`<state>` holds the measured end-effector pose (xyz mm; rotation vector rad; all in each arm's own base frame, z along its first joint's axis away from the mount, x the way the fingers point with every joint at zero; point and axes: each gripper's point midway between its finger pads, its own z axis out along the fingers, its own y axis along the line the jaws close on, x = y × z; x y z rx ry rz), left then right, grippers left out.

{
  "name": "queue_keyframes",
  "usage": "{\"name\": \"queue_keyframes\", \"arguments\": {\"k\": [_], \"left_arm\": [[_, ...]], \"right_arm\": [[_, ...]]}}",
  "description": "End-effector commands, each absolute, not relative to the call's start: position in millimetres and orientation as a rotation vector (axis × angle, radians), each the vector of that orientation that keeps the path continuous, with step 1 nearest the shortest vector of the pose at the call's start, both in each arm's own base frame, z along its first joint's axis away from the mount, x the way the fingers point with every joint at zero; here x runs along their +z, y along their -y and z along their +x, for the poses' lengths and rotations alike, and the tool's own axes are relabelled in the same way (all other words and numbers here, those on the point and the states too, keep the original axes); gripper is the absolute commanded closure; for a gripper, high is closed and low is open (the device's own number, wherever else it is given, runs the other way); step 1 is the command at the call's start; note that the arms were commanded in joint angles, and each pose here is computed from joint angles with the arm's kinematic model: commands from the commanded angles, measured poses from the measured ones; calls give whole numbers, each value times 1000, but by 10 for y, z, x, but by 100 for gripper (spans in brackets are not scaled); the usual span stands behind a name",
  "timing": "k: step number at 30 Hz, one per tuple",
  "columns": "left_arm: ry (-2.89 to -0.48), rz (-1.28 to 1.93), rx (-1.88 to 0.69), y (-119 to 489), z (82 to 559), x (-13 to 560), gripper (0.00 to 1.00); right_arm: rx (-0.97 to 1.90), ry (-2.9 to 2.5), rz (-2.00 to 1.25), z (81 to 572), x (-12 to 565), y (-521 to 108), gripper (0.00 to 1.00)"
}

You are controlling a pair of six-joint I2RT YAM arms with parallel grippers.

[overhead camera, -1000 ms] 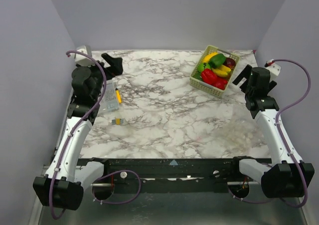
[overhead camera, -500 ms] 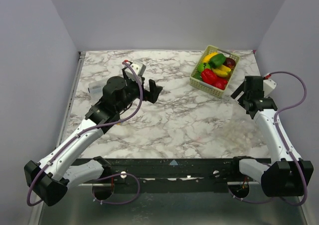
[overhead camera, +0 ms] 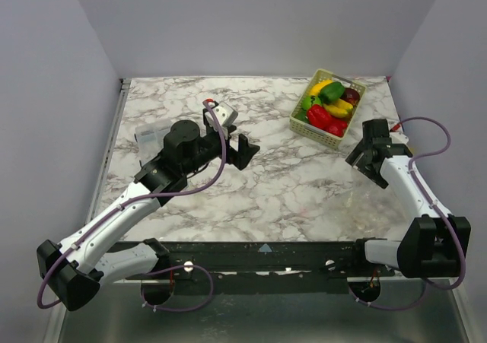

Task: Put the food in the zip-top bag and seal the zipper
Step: Pick up the zipper food storage bag at the center of the board.

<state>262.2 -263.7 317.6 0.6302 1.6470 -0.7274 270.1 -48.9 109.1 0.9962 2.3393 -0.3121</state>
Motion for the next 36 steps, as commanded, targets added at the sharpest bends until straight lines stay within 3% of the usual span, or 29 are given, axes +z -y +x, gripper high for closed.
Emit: {"name": "queue_keyframes", "arguments": {"k": [1,15,23,26,32,36], "left_arm": [[-1648,678,-780,2733,2507,3131,2],[-1664,675,-808,2787,2472,3108,2],[-1681,683,-827,2829,2460,3080,3],[-1692,672,-806,2817,2501,3043,3],[-1700,670,-813,2820,2491,3061,4],[-1707,658,-788,2796,2527,3044,4]], "right_arm": [[-238,-2411,954,2696,1068,363,0],[229,-2491,666,2898,1223,-393,0],[719,-2434,417,2982,1663,-1181,0],[607,-2459,426,2982,1738,-1177,0],[-171,-2273,891,2818,1908,-13,0],[-418,-2249,925,2675,1824,289,0]]}}
